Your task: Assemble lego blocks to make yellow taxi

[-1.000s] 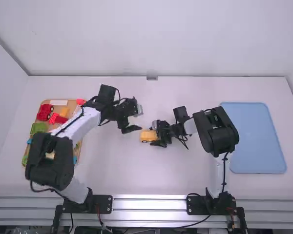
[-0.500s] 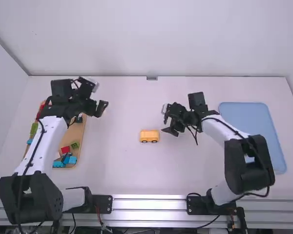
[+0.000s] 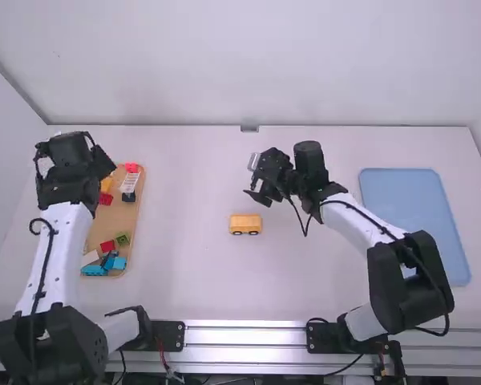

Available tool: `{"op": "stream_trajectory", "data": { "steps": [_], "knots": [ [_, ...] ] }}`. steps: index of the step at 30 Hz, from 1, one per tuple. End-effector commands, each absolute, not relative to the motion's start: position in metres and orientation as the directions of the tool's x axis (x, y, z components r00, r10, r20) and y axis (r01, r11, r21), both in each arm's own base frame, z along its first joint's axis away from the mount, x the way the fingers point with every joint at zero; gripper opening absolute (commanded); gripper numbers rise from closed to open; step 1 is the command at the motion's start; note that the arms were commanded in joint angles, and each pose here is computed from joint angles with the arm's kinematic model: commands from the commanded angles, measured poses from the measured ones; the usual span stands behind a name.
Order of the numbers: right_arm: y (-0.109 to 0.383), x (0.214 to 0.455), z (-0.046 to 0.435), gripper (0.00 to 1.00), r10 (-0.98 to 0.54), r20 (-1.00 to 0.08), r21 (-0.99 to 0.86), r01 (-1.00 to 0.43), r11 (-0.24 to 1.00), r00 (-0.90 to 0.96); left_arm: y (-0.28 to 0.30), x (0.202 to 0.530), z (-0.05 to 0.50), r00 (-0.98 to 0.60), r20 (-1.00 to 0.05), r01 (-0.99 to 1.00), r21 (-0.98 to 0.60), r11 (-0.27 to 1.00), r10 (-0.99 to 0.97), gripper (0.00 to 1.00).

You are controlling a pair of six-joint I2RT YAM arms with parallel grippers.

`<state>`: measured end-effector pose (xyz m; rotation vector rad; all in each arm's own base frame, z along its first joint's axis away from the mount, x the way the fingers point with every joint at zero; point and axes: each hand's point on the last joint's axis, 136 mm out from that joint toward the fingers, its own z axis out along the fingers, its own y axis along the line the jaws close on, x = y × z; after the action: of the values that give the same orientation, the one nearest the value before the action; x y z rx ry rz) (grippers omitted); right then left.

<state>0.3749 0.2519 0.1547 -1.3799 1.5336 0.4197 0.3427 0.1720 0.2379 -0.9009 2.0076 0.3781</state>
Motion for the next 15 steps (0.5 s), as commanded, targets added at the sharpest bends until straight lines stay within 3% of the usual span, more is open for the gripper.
{"op": "stream_trajectory", "data": {
  "steps": [1, 3, 5, 11, 15],
  "knots": [
    [0.259, 0.387, 0.183, 0.99, -0.508, -0.853, -0.33, -0.877, 0.348, 0.12, 0.18, 0.344, 0.236, -0.35, -0.817, -0.725, -0.074, 0.685, -0.459, 0.99],
    [0.262, 0.388, 0.188, 0.99, -0.496, -0.861, -0.32, -0.878, 0.355, 0.113, 0.185, 0.342, 0.233, -0.338, -0.813, -0.747, -0.076, 0.661, -0.475, 0.99],
    [0.266, 0.385, 0.195, 0.99, -0.473, -0.87, -0.32, -0.888, 0.332, 0.136, 0.198, 0.333, 0.224, -0.236, -0.804, -0.828, -0.128, 0.547, -0.545, 0.99],
    [0.275, 0.385, 0.203, 0.99, -0.463, -0.869, -0.35, -0.878, 0.327, 0.174, 0.209, 0.325, 0.212, -0.151, -0.804, -0.87, -0.168, 0.464, -0.575, 0.99],
    [0.274, 0.391, 0.213, 0.99, -0.445, -0.875, -0.364, -0.866, 0.344, 0.191, 0.228, 0.301, 0.201, -0.076, -0.768, -0.919, -0.193, 0.343, -0.636, 0.99]
  ]
}}
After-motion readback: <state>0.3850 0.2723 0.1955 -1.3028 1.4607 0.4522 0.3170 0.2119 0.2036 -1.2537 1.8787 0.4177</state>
